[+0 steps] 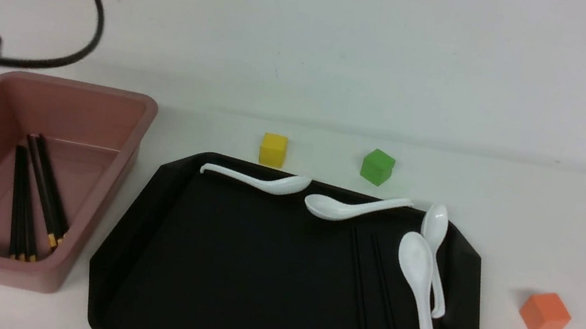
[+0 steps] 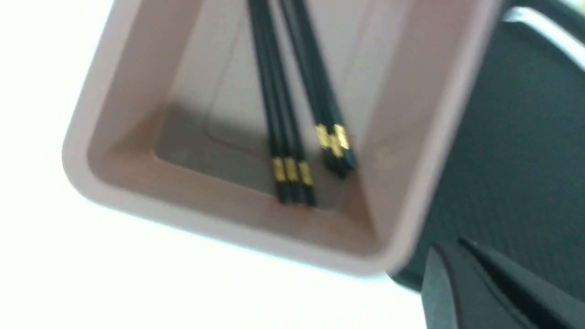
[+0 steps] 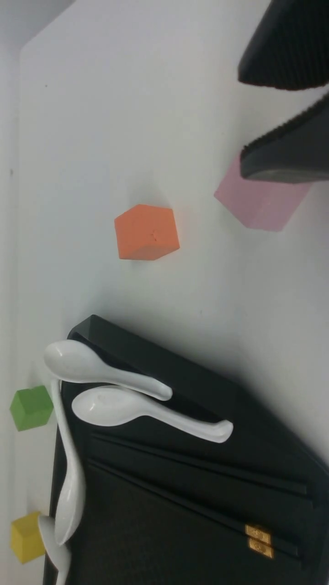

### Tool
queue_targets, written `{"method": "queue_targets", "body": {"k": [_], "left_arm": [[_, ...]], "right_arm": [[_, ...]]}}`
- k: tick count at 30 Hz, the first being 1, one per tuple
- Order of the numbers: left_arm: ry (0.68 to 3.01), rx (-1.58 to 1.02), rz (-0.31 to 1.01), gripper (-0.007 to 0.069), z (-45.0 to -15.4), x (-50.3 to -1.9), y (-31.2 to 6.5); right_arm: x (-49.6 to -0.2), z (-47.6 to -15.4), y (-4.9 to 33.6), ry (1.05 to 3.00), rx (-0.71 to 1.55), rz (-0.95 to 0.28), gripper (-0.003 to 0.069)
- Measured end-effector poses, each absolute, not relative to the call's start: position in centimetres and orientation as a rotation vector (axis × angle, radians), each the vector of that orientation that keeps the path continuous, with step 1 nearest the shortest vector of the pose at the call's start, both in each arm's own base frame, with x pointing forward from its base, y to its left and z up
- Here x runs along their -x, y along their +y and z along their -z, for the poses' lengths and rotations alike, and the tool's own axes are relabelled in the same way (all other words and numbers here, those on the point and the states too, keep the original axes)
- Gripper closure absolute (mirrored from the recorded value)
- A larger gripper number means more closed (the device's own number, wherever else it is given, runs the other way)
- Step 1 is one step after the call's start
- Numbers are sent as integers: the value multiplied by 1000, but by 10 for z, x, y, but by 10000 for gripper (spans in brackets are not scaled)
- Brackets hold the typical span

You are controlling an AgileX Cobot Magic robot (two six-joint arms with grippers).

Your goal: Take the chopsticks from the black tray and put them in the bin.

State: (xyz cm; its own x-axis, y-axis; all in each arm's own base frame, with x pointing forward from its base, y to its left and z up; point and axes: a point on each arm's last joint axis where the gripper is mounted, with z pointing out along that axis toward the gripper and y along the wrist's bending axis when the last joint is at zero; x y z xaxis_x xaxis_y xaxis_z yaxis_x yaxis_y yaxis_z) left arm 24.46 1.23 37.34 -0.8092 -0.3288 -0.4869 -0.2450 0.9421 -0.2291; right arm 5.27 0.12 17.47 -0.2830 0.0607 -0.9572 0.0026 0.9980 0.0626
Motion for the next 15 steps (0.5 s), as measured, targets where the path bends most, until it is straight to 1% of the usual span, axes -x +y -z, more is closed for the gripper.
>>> {"method": "queue_targets", "body": {"k": [4, 7, 12, 15], "left_arm": [[2473, 327, 252, 638, -381, -191, 3], [2391, 255, 281, 638, -377, -152, -3], [2228, 124, 324, 638, -355, -99, -15], [2104, 109, 336, 638, -340, -77, -18]], "right_arm": [[-53, -175, 1, 1857, -46, -56, 419], [-53, -175, 1, 1857, -46, -56, 419], [-53, -175, 1, 1857, -47, -58, 419], [-53, -175, 1, 1857, -46, -57, 419]]}}
